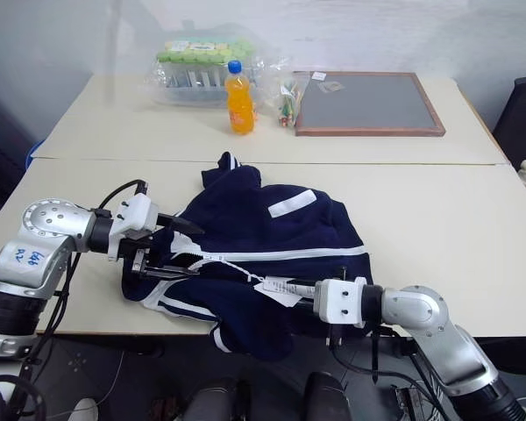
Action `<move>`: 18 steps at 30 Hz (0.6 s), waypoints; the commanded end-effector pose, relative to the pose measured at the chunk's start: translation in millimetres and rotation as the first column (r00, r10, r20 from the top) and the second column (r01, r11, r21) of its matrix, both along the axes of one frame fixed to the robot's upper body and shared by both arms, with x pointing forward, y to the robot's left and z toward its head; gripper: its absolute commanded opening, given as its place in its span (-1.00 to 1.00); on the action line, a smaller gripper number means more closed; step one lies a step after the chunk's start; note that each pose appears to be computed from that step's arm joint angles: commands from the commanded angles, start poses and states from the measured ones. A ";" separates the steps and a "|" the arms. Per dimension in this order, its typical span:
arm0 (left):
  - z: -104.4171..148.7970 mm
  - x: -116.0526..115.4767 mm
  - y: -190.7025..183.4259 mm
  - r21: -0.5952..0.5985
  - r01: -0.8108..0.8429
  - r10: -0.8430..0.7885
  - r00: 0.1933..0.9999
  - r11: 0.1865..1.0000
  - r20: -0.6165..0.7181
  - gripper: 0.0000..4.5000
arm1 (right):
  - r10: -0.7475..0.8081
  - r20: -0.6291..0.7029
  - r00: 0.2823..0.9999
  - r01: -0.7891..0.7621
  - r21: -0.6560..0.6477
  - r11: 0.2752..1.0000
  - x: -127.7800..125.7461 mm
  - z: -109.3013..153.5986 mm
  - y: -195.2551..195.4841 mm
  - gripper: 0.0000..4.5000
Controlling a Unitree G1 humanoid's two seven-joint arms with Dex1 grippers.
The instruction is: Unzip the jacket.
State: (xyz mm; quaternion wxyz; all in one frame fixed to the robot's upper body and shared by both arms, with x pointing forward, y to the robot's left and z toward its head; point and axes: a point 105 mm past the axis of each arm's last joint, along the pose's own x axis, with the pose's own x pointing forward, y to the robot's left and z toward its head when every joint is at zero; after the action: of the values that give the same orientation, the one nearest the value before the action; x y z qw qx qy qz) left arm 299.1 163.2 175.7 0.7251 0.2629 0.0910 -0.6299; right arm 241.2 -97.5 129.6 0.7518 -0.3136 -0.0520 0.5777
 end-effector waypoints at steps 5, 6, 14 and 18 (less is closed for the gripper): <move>7.5 -1.9 2.2 0.013 0.005 -0.006 0.999 1.000 0.039 1.00 | -0.037 0.003 0.999 0.037 0.041 0.998 13.7 10.1 4.5 -0.25; 7.2 -2.5 2.5 0.015 0.005 -0.005 0.999 1.000 0.039 1.00 | -0.038 -0.016 0.999 0.038 0.053 0.998 14.3 10.1 5.2 -0.25; 6.8 -3.3 4.8 0.020 -0.008 0.007 0.999 1.000 0.045 1.00 | -0.018 -0.041 0.999 0.017 -0.021 1.000 17.7 -5.1 6.6 -0.25; 8.3 -2.6 4.5 0.016 -0.013 0.012 0.999 1.000 0.051 1.00 | -0.021 -0.024 0.999 0.021 -0.034 0.999 19.6 -9.9 7.6 -0.64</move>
State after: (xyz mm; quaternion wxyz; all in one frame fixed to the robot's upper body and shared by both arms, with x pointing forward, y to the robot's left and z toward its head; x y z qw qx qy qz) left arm 298.1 165.0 173.1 0.7271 0.2663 0.0961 -0.6255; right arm 261.4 -94.3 113.3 0.7571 -0.3123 -0.0077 0.5737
